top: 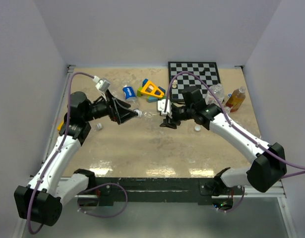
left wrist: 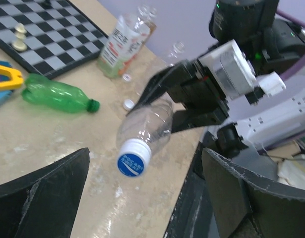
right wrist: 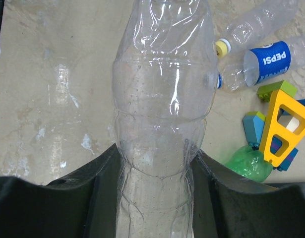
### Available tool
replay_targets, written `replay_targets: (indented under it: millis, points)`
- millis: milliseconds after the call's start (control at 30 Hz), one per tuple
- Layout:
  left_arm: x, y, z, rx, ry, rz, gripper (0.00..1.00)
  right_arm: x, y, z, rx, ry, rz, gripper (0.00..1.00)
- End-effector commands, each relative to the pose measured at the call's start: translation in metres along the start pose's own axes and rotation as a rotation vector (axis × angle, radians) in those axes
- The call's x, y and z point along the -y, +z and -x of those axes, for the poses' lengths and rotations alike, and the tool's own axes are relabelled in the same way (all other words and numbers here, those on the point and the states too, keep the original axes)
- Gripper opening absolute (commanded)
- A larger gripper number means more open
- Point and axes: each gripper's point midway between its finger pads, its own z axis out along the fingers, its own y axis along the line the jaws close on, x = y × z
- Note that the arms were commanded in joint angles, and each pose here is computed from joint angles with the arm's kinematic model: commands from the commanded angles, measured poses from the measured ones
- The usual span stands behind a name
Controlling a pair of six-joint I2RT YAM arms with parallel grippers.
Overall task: Unscrew the bottle caps
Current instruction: Pick up the plastic bottle at the center of the board, then unscrew the bottle cap from the plastic bottle.
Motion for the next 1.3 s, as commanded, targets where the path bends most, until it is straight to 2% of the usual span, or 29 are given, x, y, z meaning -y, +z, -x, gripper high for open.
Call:
replay_targets:
  millis: [0, 233, 433, 600, 767, 1067, 1133, 1167, 1200, 1267]
  points:
    - [0.026, -0.006, -0.013, -0.073, 0.054, -0.173, 0.99, -0.001, -0.010, 0.015, 0.053, -0.047, 0.007, 0.11]
    - [0.006, -0.004, -0.034, -0.143, 0.029, -0.103, 0.90, -0.003, -0.006, 0.012, 0.051, -0.042, 0.036, 0.11]
    - [0.004, 0.010, -0.042, -0.177, 0.020, -0.108, 0.80, -0.005, -0.004, 0.011, 0.051, -0.042, 0.049, 0.11]
    - [0.005, 0.018, -0.043, -0.187, 0.015, -0.114, 0.63, -0.004, -0.002, 0.008, 0.045, -0.034, 0.051, 0.11]
    - [0.005, 0.017, -0.040, -0.178, 0.015, -0.105, 0.54, -0.004, -0.001, 0.006, 0.040, -0.029, 0.050, 0.11]
    - [0.003, 0.018, -0.035, -0.148, 0.013, -0.075, 0.54, -0.003, 0.000, 0.003, 0.033, -0.026, 0.049, 0.10]
    - [0.001, 0.018, -0.033, -0.141, 0.009, -0.063, 0.48, -0.003, 0.001, 0.003, 0.031, -0.027, 0.048, 0.10]
    - [0.001, 0.018, -0.031, -0.134, 0.008, -0.056, 0.41, -0.003, 0.002, 0.002, 0.028, -0.023, 0.048, 0.10]
    - [0.000, 0.019, -0.029, -0.127, -0.004, -0.046, 0.28, -0.003, 0.001, 0.001, 0.027, -0.021, 0.046, 0.10]
    - [0.002, 0.019, -0.027, -0.117, -0.030, -0.040, 0.16, -0.003, 0.002, 0.001, 0.027, -0.020, 0.047, 0.10]
